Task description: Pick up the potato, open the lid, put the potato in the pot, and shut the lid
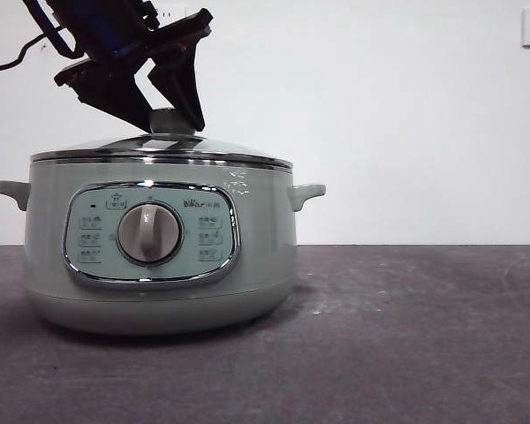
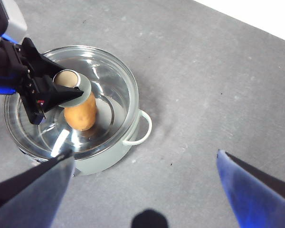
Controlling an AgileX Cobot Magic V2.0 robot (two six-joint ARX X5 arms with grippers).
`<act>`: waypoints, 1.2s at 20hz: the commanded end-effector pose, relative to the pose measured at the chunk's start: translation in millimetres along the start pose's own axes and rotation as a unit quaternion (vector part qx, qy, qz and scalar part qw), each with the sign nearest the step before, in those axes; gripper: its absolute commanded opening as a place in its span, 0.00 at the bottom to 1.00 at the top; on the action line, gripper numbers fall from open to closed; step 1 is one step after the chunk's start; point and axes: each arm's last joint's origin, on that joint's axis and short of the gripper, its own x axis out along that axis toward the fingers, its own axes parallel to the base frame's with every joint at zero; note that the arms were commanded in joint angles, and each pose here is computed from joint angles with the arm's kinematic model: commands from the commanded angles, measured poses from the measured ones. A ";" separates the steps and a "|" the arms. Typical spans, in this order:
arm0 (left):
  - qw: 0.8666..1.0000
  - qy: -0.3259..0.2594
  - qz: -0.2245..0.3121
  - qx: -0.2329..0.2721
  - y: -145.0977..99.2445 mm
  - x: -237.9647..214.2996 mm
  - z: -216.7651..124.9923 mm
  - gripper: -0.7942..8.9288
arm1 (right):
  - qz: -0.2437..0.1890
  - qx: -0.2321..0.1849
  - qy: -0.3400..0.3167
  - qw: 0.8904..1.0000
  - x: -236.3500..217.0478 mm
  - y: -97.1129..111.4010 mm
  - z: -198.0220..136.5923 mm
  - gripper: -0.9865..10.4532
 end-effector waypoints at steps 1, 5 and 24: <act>1.000 -0.003 -0.009 0.003 -0.9 2.4 -0.7 0.51 | -0.002 0.006 0.001 1.000 1.4 0.4 -0.4 0.53; 1.000 -0.023 -0.013 0.004 -1.7 -4.4 4.2 0.51 | -0.002 0.005 0.003 1.000 1.4 0.4 -0.9 0.53; 0.985 -0.152 0.057 0.057 -4.4 -197.6 3.3 0.07 | -0.039 0.017 -0.033 0.999 21.5 0.9 -28.8 0.07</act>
